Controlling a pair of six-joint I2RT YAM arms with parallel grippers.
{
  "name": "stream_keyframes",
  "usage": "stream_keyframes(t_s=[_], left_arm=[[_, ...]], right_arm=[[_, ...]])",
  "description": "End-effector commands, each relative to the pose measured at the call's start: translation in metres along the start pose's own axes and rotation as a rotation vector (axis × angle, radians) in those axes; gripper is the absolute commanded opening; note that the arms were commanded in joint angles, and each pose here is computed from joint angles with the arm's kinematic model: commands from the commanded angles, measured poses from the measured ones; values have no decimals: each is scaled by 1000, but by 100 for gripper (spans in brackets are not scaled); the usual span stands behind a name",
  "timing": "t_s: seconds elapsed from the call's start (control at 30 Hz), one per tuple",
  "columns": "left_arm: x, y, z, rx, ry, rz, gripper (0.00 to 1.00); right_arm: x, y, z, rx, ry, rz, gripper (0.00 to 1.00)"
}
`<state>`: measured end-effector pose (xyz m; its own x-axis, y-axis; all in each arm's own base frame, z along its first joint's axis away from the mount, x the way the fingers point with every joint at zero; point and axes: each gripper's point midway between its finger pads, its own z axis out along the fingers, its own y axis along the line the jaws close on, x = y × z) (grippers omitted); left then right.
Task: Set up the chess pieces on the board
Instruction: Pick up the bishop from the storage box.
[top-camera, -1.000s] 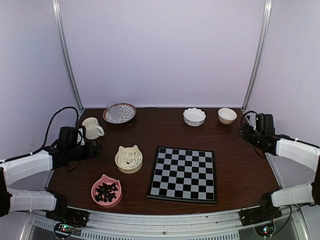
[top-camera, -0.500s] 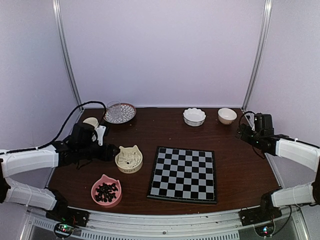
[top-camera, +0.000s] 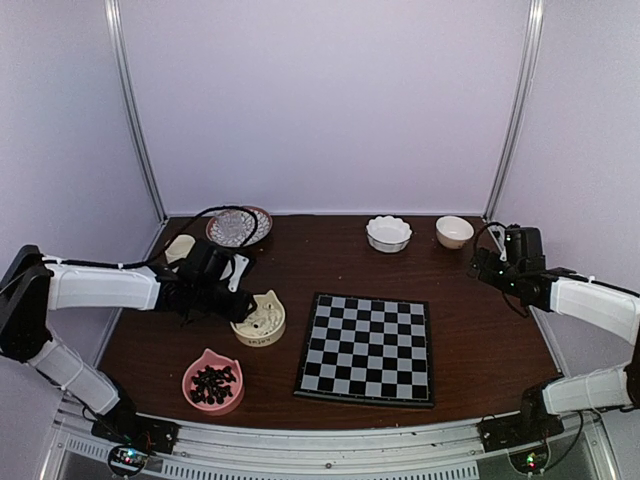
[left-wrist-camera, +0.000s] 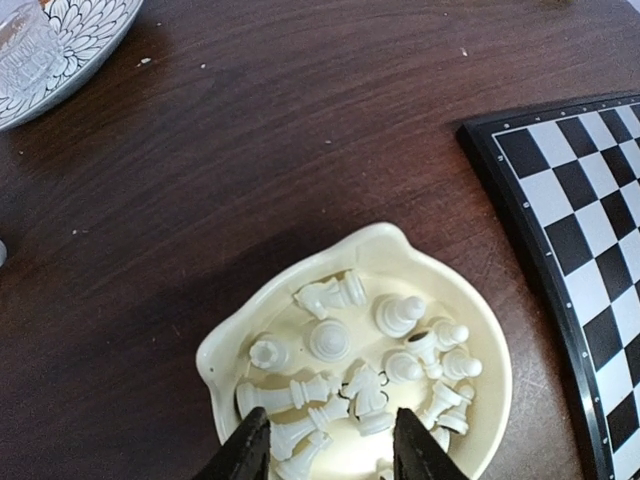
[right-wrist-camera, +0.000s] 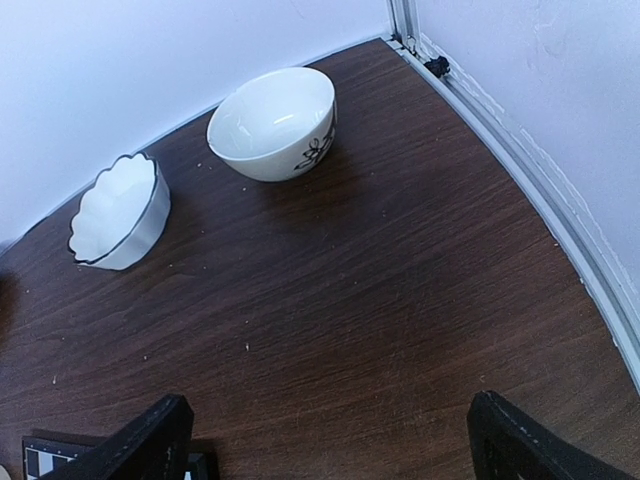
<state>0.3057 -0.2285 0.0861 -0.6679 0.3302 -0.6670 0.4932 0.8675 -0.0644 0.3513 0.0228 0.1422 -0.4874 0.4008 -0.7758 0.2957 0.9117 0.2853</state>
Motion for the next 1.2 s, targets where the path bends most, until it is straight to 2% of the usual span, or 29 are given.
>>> stream_keyframes(t_s=[0.0, 0.33, 0.63, 1.03, 1.17], left_arm=[[-12, -6, 9, -4, -1, 51, 41], [-14, -6, 34, -50, 47, 91, 30], [-9, -3, 44, -70, 79, 98, 23], [-8, -3, 51, -80, 95, 107, 22], [-10, -3, 51, -78, 89, 106, 14]], right_arm=[[-17, 6, -8, -3, -47, -10, 99], [-17, 8, -7, -6, -45, -17, 99], [-16, 9, -6, -8, -43, -20, 100], [-17, 10, -7, -11, -46, -23, 99], [-17, 10, -8, -11, -46, -22, 100]])
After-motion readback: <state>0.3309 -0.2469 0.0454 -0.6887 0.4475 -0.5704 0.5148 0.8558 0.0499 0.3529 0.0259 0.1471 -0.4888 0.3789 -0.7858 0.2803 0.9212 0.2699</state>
